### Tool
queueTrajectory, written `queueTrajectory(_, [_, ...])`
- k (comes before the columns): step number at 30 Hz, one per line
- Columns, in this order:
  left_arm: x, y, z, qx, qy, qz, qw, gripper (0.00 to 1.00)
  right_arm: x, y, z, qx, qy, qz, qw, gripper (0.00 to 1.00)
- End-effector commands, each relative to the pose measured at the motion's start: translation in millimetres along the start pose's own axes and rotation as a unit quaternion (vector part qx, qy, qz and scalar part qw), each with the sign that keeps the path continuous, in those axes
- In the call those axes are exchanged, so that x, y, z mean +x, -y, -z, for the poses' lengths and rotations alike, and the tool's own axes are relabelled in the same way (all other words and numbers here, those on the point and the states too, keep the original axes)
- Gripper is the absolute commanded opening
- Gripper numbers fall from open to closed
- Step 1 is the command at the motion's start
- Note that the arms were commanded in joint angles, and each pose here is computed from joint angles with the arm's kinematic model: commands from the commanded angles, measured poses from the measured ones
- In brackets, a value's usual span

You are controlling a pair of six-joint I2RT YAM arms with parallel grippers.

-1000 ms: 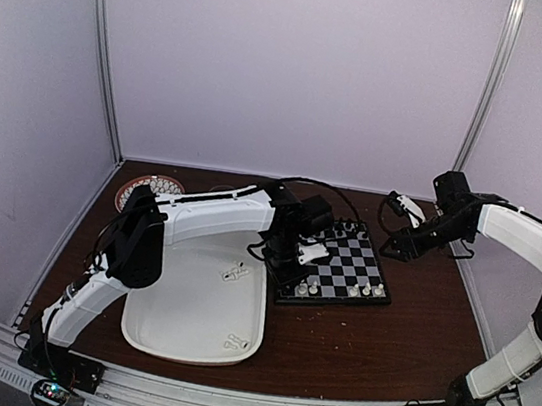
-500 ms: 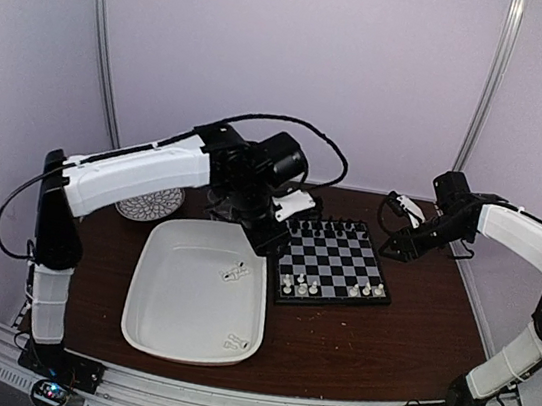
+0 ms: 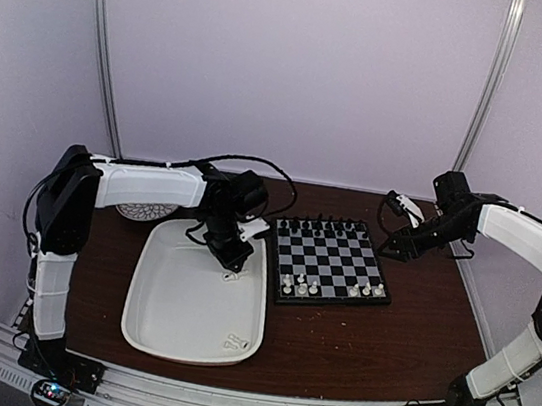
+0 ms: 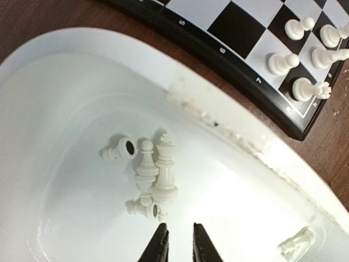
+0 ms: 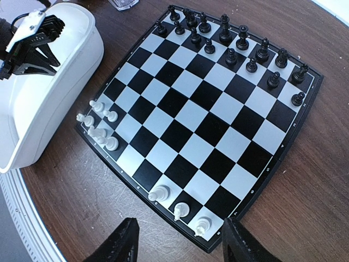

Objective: Set up the chess pieces on the board
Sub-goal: Pick up the pawn from the storage box.

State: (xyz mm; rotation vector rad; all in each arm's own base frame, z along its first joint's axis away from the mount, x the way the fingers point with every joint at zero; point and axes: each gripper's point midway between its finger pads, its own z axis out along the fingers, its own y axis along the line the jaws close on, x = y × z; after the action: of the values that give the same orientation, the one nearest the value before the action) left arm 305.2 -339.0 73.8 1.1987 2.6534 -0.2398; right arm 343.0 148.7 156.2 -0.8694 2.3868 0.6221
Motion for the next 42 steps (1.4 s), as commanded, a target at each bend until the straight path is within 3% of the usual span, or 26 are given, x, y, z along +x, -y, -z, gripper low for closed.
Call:
queueTrajectory(1, [-15.0, 1.1, -2.1, 0.009, 0.029, 0.007, 1.0, 0.18, 1.1, -2.2, 4.2, -0.001, 0.004, 0.001, 1.0, 0.56])
queueTrajectory(13, [5.4, -2.2, -28.4, 0.015, -0.013, 0.005, 1.0, 0.18, 2.0, -1.1, 3.3, 0.001, 0.002, 0.001, 1.0, 0.56])
queueTrajectory(23, [7.7, -11.1, -41.2, -0.008, 0.01, 0.005, 1.0, 0.32, 2.7, -1.7, 2.9, -0.001, 0.001, 0.0, 1.0, 0.56])
queueTrajectory(29, [5.8, -13.2, -49.1, -0.006, 0.01, 0.007, 1.0, 0.3, 3.1, -1.7, 3.3, 0.0, 0.001, -0.001, 1.0, 0.56])
queueTrajectory(33, [10.8, -9.9, -54.8, 0.004, 0.004, 0.008, 1.0, 0.22, 3.5, -1.5, 2.7, -0.001, 0.0, -0.002, 1.0, 0.55])
queueTrajectory(42, [21.0, -11.6, -64.7, 0.001, -0.004, 0.039, 0.999, 0.19, 3.9, -1.2, 1.5, -0.002, -0.002, -0.004, 1.0, 0.55])
